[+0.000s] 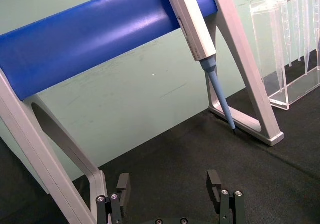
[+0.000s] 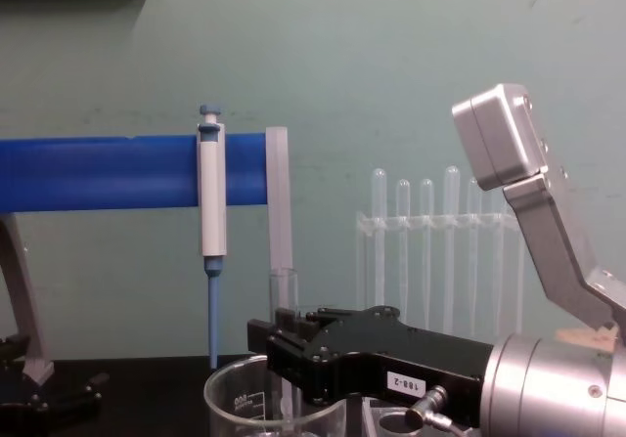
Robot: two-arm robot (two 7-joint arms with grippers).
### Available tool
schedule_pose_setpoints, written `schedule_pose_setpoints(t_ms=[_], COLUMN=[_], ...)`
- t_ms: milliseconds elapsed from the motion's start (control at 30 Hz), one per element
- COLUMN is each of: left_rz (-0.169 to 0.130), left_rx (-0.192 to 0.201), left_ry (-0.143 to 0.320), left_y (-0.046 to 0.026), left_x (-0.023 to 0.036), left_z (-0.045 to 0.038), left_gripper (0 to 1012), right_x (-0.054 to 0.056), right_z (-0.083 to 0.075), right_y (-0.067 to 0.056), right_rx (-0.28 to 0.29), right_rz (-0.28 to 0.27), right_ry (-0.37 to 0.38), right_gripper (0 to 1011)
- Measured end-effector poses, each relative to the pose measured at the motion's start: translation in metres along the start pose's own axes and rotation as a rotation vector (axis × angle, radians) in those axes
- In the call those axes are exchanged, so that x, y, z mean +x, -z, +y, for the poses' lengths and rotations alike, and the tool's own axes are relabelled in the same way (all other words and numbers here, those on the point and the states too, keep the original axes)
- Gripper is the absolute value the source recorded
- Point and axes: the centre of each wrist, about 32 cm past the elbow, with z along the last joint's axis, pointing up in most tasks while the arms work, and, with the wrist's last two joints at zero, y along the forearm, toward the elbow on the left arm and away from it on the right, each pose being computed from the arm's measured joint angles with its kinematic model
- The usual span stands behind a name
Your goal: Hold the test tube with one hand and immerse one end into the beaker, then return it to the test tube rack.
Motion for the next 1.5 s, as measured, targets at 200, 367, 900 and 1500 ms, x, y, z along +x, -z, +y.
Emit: schedule_pose_setpoints(t_ms=[200,367,900,1500], left_rz=[0.000,0.000,0.000,0.000], left_rx=[0.000,0.000,0.000,0.000], left_ry=[0.000,0.000,0.000,0.000], left_y=[0.0000,0.0000,0.0000,0.0000], left_x=[0.0000,0.0000,0.0000,0.0000], left_z=[0.0000,0.0000,0.0000,0.0000], left_gripper=[1000,1000,1000,1000], right_x=[0.0000,0.0000,0.0000,0.0000], right_z=[0.0000,0.0000,0.0000,0.0000], right_y=[0.0000,0.0000,0.0000,0.0000], right_rx=[0.000,0.000,0.000,0.000], right_rz=[0.000,0.000,0.000,0.000], right_ry=[0.000,0.000,0.000,0.000], right_gripper=[224,224,224,224])
